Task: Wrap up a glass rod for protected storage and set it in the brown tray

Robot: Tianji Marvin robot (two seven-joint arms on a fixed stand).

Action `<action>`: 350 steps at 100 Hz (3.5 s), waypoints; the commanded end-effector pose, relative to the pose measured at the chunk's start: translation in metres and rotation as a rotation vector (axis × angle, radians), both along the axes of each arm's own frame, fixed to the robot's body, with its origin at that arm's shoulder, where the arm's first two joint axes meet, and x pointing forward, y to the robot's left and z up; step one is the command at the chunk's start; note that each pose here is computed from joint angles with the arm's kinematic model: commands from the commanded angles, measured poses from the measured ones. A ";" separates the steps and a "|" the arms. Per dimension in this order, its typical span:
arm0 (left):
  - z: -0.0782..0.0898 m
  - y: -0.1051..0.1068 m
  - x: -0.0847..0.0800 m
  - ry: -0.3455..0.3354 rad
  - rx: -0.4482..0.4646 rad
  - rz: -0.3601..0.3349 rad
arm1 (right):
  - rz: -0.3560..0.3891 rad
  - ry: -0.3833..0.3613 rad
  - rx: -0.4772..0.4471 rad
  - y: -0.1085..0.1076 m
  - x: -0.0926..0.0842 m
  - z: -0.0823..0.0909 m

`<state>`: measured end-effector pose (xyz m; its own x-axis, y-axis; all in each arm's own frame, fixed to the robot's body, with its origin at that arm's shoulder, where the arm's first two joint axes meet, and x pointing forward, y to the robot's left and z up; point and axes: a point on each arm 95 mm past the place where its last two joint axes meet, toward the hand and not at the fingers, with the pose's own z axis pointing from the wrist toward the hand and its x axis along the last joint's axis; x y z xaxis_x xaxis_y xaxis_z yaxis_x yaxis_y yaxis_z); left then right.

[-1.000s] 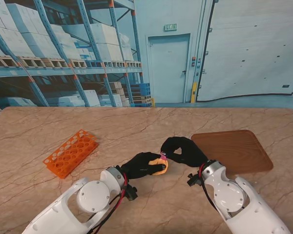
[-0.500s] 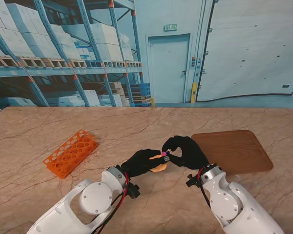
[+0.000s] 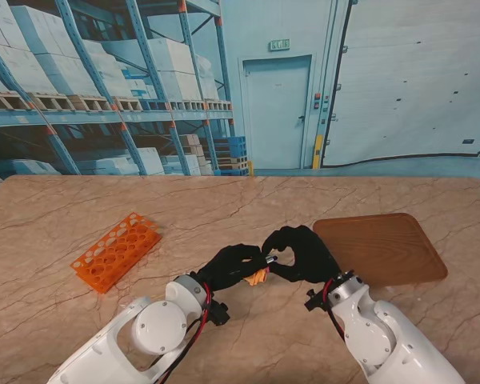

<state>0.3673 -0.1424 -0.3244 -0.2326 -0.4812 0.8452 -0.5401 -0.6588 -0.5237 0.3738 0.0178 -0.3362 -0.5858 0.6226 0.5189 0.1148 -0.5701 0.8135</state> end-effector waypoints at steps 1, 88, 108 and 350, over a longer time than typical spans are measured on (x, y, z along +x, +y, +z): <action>0.000 -0.004 -0.003 0.011 -0.013 -0.003 | 0.009 -0.005 0.006 0.004 -0.004 0.000; 0.004 -0.003 -0.003 0.002 -0.089 0.021 | -0.017 0.126 -0.035 0.007 -0.010 -0.017; 0.004 -0.001 -0.003 -0.003 -0.100 0.024 | -0.033 0.120 -0.041 0.005 -0.010 -0.017; 0.040 -0.016 0.023 0.048 -0.295 0.137 | -0.061 0.510 0.219 0.034 0.000 -0.009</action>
